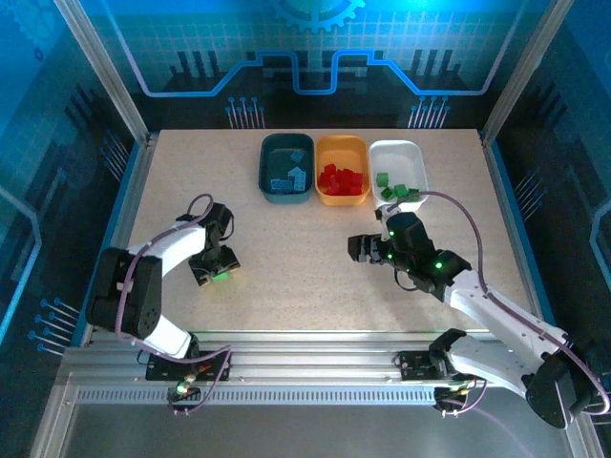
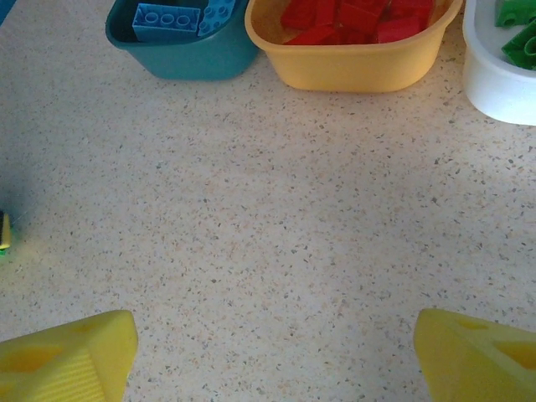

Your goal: Sort the legos into containers by color

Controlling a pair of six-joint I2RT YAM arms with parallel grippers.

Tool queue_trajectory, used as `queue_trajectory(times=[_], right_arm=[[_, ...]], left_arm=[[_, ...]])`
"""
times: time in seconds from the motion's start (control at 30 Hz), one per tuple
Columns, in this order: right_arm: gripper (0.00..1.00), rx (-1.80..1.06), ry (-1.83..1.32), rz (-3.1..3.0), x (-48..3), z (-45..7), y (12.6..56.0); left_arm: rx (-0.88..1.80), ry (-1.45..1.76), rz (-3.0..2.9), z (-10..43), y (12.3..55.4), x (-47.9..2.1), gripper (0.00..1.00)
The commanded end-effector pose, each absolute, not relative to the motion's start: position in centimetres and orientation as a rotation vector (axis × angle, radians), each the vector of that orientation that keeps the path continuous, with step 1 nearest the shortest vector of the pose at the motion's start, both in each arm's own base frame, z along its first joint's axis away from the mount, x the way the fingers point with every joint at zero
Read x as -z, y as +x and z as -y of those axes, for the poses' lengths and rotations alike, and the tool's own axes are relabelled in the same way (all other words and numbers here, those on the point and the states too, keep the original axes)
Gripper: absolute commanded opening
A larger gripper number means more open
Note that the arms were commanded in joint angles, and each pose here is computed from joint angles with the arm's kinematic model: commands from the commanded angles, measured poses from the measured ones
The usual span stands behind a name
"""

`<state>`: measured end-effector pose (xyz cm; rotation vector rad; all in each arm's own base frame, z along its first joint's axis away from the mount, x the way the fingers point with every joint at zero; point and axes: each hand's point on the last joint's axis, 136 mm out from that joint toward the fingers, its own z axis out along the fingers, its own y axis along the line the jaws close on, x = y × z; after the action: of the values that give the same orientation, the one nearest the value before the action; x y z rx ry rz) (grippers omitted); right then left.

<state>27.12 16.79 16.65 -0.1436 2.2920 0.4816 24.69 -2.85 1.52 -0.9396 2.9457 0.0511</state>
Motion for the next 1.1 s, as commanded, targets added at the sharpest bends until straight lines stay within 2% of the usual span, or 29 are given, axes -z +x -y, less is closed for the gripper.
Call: queue_trajectory(times=[0.0, 0.07, 0.17, 0.3, 0.43, 0.63, 0.9, 1.07], right_arm=[[0.86, -0.448, -0.126, -2.294, -16.6, -15.8, 26.9], [0.86, -0.445, -0.125, -2.287, -16.9, -15.8, 27.0], [0.86, -0.434, -0.114, -2.279, -17.1, -15.6, 27.2], [0.85, -0.379, -0.05, -2.266, -17.9, -14.5, 28.0], [0.85, -0.363, 0.138, -2.258, -19.4, -12.0, 30.1], [0.84, -0.34, 0.369, -2.199, -21.4, -7.4, 32.1], [0.83, -0.345, 0.564, -2.098, -23.2, -2.3, 32.6], [0.83, -0.353, 0.589, -2.064, -24.6, -1.2, 32.9]], left_arm=[[0.003, -0.946, -2.925, 3.1, 26.3, -1.6, 0.51], [0.013, -0.944, -2.918, 3.2, 26.3, -1.9, 0.38], [0.058, -0.911, -2.893, 4.0, 26.8, -3.2, 0.26], [0.254, -0.77, -2.838, 8.6, 29.3, -6.9, 0.25], [0.593, -0.492, -2.745, 17.9, 34.3, -12.3, 0.24], [0.902, -0.067, -2.631, 32.1, 40.3, -17.9, 0.21], [1.158, 0.161, -2.51, 43.7, 45.6, -18.0, 0.21], [1.251, 0.161, -2.44, 46.9, 48.4, -17.0, 0.25]])
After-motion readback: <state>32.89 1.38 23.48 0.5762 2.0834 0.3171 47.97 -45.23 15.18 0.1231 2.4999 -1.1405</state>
